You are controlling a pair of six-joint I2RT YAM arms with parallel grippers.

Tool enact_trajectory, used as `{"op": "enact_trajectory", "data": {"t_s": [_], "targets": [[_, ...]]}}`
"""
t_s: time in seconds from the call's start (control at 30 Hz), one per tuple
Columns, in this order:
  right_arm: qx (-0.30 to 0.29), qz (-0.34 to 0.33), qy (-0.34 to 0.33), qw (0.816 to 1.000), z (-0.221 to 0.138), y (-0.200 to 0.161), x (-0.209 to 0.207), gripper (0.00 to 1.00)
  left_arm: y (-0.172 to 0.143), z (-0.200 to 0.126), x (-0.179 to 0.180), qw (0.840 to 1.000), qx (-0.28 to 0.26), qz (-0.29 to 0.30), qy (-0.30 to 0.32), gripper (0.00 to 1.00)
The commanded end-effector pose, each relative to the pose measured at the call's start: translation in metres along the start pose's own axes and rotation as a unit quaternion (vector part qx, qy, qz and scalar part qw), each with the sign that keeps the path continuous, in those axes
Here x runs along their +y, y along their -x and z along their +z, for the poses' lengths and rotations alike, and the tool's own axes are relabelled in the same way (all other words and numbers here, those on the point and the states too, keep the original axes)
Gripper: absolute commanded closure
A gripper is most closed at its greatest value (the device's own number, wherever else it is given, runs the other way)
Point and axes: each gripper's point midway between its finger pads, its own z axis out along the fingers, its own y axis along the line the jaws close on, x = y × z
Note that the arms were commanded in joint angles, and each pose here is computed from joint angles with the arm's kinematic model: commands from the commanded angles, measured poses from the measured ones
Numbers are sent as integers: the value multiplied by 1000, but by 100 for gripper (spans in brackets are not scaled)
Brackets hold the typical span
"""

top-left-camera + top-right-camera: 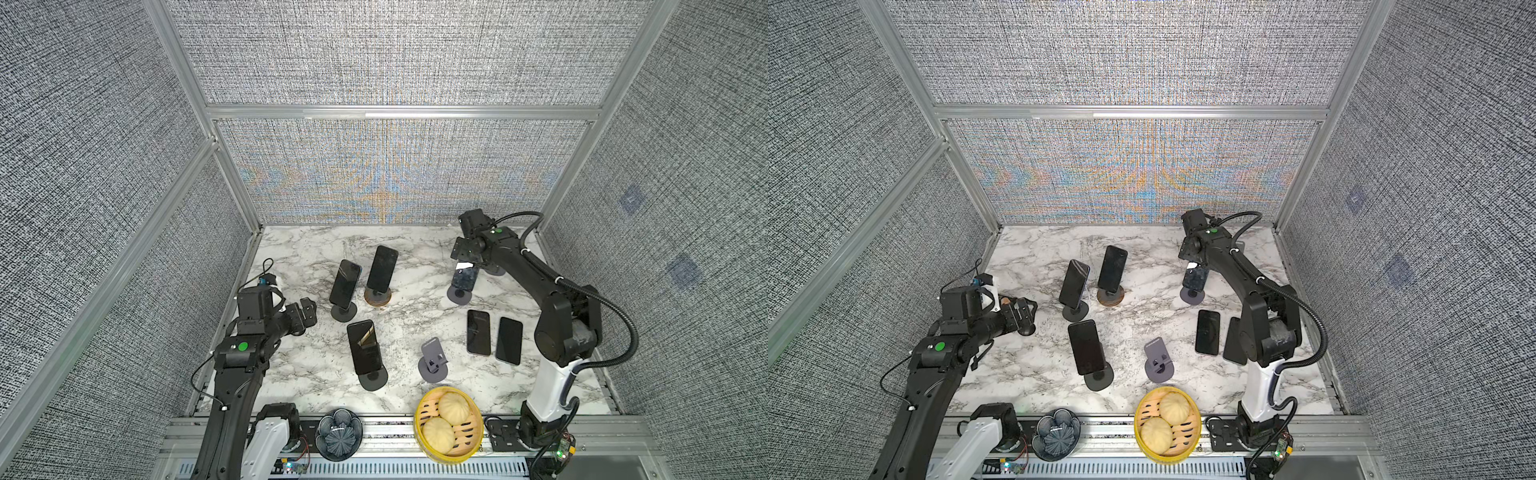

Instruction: Remove the phone from the phone stand

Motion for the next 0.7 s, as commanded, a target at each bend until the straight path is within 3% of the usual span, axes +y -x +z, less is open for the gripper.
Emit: {"op": "enact_trajectory", "data": {"t_s": [0.0,0.67], "targets": [[4,5,1,1000,4,-3,4,1,4,-1,-3,1000,-10,5,-7,0],[13,-23,-6,1000,24,-12,11,7,5,-1,-3,1000,-13,5,-6,1]]}}
